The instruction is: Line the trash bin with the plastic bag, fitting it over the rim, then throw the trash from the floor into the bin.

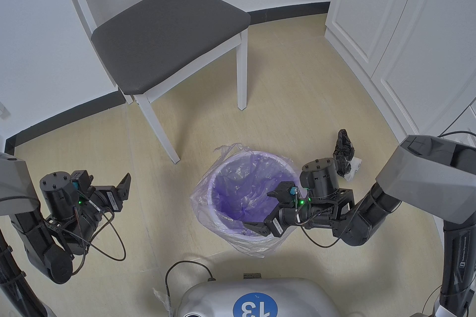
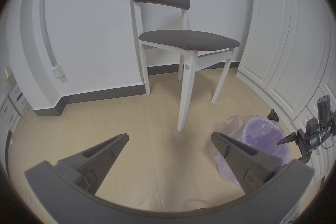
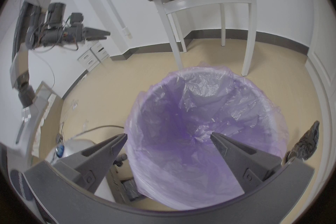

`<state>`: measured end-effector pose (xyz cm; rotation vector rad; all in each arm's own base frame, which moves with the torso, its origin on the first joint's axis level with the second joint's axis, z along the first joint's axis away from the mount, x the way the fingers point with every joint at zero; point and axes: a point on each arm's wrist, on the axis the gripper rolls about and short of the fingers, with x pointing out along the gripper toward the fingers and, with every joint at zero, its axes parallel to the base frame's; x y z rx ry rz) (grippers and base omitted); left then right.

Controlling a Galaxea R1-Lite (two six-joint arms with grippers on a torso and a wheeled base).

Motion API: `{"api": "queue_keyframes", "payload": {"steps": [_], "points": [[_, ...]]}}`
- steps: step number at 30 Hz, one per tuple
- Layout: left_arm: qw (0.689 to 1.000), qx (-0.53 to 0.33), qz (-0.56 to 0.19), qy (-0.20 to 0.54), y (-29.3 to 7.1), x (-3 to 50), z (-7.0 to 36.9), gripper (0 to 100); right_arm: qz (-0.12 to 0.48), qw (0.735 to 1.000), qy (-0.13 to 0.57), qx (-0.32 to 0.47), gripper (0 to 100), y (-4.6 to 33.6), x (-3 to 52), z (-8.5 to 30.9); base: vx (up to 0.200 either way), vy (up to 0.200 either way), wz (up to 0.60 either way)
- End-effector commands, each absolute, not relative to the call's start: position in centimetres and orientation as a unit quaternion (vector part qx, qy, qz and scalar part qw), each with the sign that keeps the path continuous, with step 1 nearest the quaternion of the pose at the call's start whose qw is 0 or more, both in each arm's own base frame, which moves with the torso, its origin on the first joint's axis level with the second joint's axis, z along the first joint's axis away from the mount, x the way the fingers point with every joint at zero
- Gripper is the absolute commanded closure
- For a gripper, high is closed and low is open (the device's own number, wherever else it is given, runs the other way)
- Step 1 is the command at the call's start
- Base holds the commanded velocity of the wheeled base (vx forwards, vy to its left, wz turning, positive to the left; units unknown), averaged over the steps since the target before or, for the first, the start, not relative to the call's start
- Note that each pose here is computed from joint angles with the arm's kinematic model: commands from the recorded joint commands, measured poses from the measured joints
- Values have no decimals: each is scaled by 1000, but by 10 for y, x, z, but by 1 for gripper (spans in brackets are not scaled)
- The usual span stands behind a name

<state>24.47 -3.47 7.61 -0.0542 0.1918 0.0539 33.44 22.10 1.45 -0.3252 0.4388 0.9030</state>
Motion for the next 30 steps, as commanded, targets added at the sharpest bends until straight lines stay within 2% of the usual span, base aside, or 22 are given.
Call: {"api": "queue_keyframes", "payload": {"steps": [1,4,17,18,30], "points": [[995,-29,34,86,-31,246,78,0,446,849,221,-176,0,210,339,-3,0,0,0],[995,-28,38,90,-30,247,76,0,459,837,234,-184,0,208,335,-8,0,0,0],[994,-29,47,96,-25,248,73,0,475,829,238,-176,0,210,334,-16,0,0,0],[994,-29,47,97,-25,248,72,0,483,826,236,-171,100,210,334,-15,0,0,0],[994,-28,49,98,-24,247,72,0,501,821,219,-164,100,207,325,-7,0,0,0]]}}
